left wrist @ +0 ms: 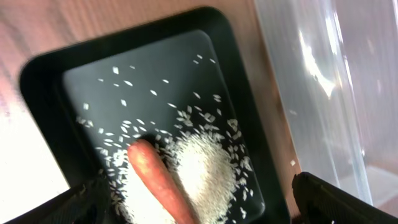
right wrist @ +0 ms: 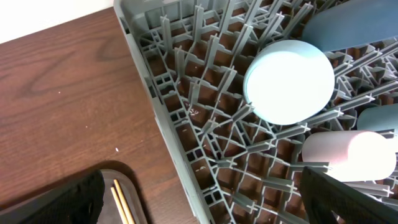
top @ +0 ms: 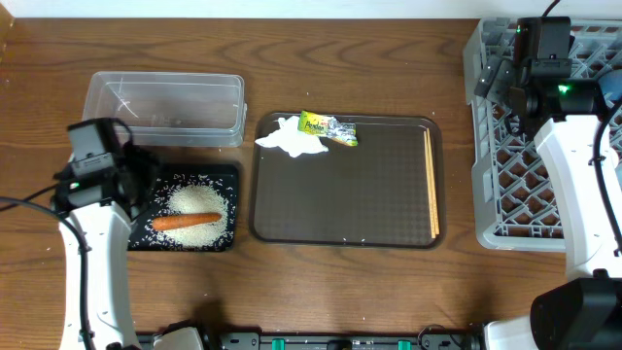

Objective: Sort waste into correct bins and load items into the dishwasher rack
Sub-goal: 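Move the right gripper to the wooden chopsticks on the middle tray, then grasp one wooden chopstick with the right gripper and lift it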

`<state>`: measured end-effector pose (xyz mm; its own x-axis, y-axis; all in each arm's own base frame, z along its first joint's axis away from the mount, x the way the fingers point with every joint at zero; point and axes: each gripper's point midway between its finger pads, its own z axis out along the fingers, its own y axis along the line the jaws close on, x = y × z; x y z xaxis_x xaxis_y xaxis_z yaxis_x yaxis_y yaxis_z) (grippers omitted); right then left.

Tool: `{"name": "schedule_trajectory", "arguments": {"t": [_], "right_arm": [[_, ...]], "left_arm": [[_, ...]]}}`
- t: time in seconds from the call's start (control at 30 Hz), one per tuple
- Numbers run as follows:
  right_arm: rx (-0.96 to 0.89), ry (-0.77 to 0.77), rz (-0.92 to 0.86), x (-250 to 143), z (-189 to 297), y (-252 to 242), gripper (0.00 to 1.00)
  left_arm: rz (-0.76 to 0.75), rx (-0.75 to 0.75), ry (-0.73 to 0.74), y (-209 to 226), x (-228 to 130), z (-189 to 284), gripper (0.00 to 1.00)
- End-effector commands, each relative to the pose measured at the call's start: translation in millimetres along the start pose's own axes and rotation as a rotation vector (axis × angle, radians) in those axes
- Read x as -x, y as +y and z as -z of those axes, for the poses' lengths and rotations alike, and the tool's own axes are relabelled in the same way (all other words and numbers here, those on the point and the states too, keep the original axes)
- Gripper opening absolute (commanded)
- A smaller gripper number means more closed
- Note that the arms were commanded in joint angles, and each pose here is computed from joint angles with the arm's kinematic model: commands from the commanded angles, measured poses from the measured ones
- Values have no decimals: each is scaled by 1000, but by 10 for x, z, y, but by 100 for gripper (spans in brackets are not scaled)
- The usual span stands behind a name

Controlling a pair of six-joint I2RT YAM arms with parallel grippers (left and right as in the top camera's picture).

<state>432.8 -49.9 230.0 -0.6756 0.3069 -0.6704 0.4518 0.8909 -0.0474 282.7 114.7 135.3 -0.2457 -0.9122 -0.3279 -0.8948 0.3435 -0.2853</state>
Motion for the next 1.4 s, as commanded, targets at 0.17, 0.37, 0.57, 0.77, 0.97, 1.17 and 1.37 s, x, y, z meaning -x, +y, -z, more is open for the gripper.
{"name": "schedule_trajectory", "arguments": {"t": [0.17, 0.37, 0.57, 0.77, 0.97, 1.17, 1.37], "right_arm": [[263, 100, -34, -166, 36, 448, 99], [529, 307, -69, -527, 280, 848, 99], [621, 433, 55, -1001, 320, 1211, 99], [344, 543, 167, -1830, -129, 1169, 99], [261, 636, 198, -2330, -546, 1150, 99], [233, 691, 254, -2510, -784, 1045, 99], [240, 692, 281, -2516, -811, 1024, 99]], "left_arm": [[6, 1, -12, 13, 77, 29, 99], [6, 1, -12, 13, 77, 29, 98], [6, 1, -12, 13, 77, 29, 98], [6, 1, -12, 13, 77, 29, 98], [6, 1, -12, 13, 77, 29, 98], [6, 1, -12, 13, 77, 29, 98], [6, 1, -12, 13, 77, 29, 98]]}}
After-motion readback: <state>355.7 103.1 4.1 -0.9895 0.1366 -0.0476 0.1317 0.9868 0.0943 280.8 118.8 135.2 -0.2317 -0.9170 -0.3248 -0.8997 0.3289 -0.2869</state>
